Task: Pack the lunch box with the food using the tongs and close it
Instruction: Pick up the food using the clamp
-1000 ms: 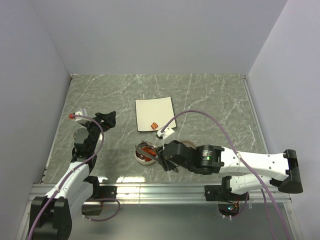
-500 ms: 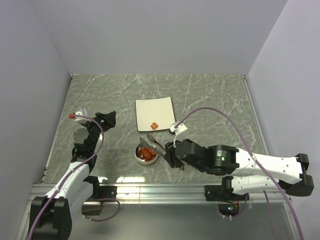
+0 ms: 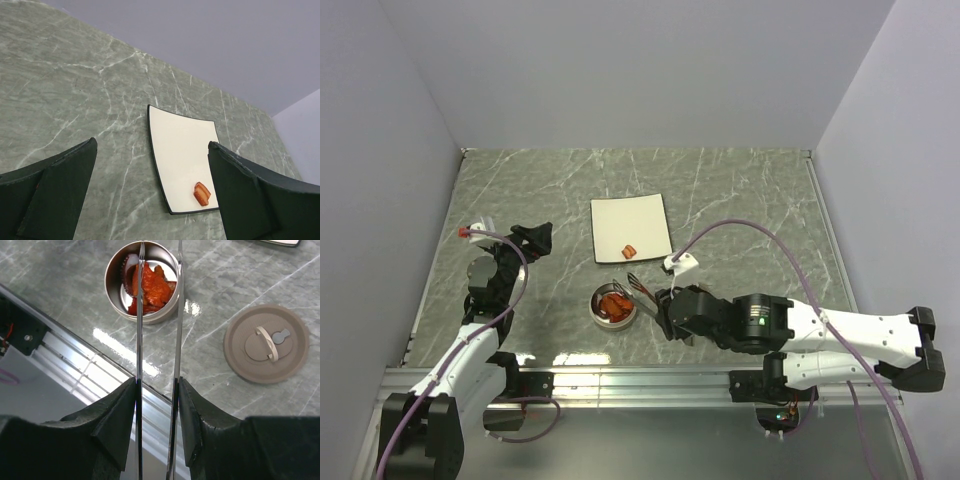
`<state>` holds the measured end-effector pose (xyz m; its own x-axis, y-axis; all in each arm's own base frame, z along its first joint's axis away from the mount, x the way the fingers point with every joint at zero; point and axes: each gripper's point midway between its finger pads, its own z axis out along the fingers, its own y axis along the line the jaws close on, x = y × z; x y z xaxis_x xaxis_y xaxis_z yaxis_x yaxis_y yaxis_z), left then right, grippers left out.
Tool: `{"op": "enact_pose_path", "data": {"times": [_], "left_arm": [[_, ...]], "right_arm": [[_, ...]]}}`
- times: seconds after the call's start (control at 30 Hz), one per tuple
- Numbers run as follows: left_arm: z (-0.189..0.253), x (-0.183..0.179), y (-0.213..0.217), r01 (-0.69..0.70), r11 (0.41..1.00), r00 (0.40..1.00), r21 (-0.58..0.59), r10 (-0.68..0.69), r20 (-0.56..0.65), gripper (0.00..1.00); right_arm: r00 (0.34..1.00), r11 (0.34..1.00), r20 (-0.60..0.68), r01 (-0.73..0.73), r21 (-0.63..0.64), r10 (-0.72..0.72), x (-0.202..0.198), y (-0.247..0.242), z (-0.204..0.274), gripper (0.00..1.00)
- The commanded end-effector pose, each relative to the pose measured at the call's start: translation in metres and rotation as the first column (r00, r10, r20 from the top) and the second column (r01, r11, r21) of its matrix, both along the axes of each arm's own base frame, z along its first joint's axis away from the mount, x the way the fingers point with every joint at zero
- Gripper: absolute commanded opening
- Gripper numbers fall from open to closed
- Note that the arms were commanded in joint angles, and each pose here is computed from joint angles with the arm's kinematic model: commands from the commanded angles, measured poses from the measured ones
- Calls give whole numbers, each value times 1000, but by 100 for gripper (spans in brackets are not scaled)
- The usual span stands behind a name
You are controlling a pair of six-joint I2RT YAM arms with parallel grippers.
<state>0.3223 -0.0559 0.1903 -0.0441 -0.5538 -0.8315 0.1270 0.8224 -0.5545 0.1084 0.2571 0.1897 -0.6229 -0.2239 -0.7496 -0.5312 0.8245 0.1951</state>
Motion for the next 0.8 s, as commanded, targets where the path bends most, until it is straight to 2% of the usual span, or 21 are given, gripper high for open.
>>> {"op": "enact_pose_path", "data": {"times": [0.0,0.33,0.53,0.77], "left_arm": [[13,0,-2,15,1000,999,-11,-14,44,99],[12,3,-1,10,1000,999,-8,-9,40,99],[9,5,-1,5,1000,1000,-7,-5,30,100],[8,6,1,-4,1000,1000,-7,5,26,100]], "right_arm": [[998,999,44,50,10,-50,12,4,11,46],[984,988,91,148,39,-151,72,-7,20,46],[985,990,100,135,29,-137,102,6,14,46],[990,992,70,121,-21,-120,129,18,-15,47]]}}
